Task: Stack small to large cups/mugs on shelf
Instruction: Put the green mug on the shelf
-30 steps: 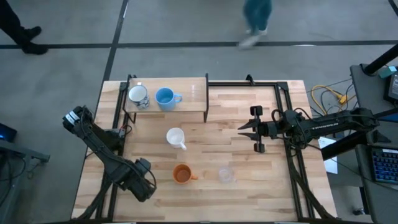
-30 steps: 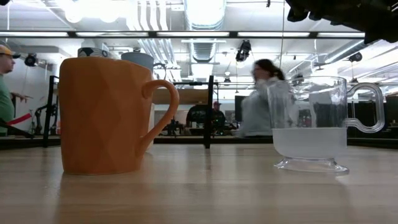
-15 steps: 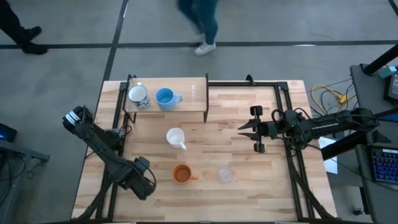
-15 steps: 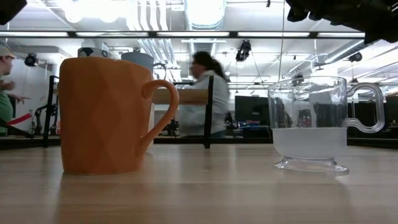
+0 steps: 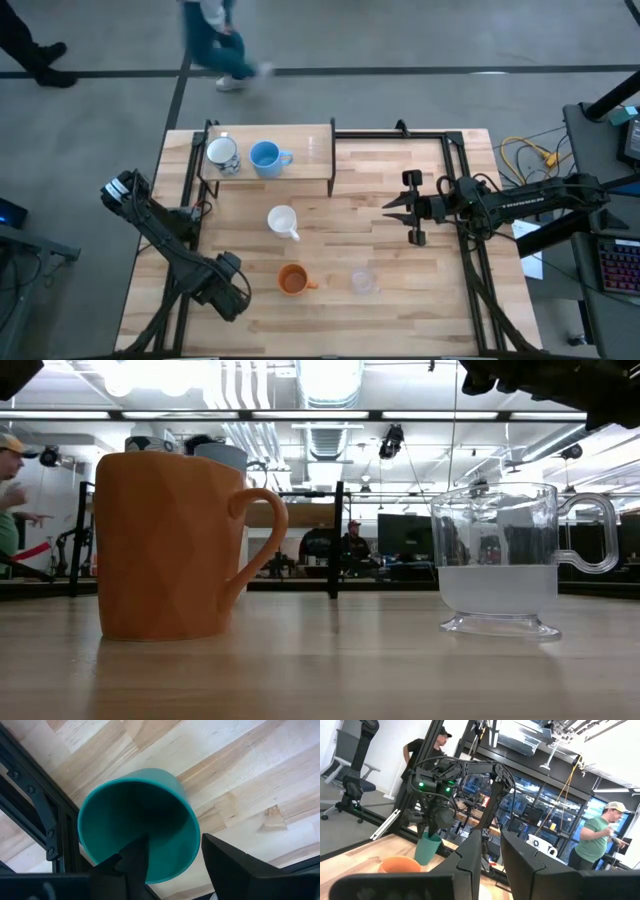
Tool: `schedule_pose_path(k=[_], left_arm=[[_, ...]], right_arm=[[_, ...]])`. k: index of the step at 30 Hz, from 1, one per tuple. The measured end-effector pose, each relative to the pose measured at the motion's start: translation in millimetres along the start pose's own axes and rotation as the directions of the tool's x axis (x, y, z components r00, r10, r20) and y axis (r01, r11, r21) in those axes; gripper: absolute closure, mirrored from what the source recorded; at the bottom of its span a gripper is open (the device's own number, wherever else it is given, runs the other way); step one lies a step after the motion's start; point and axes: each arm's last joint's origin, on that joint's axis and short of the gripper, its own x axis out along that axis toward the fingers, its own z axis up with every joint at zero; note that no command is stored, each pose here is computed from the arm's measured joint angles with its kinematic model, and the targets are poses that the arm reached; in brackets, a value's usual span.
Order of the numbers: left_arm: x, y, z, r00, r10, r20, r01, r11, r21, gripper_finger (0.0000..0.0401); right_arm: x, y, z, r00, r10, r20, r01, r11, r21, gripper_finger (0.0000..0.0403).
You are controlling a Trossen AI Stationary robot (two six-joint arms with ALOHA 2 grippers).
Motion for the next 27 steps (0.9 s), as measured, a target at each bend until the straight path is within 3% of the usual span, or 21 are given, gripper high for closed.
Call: schedule_pose_path(k=[14,27], left_arm=[[-0.2,-3.1,-0.7,0.999,-0.032,-0.007,0.032,0.999,0.006,0.0309],[0.0,-2.8,-0.5,1.0,-0.028,-0.006,0.029,1.0,0.006,0.032]], right_arm=[[0.0,0.0,0.0,1.0,0.0,0.0,0.0,1.0,0.0,0.0335],[0.0,0.0,0.0,1.0,0.0,0.0,0.0,1.0,0.0,0.0335]])
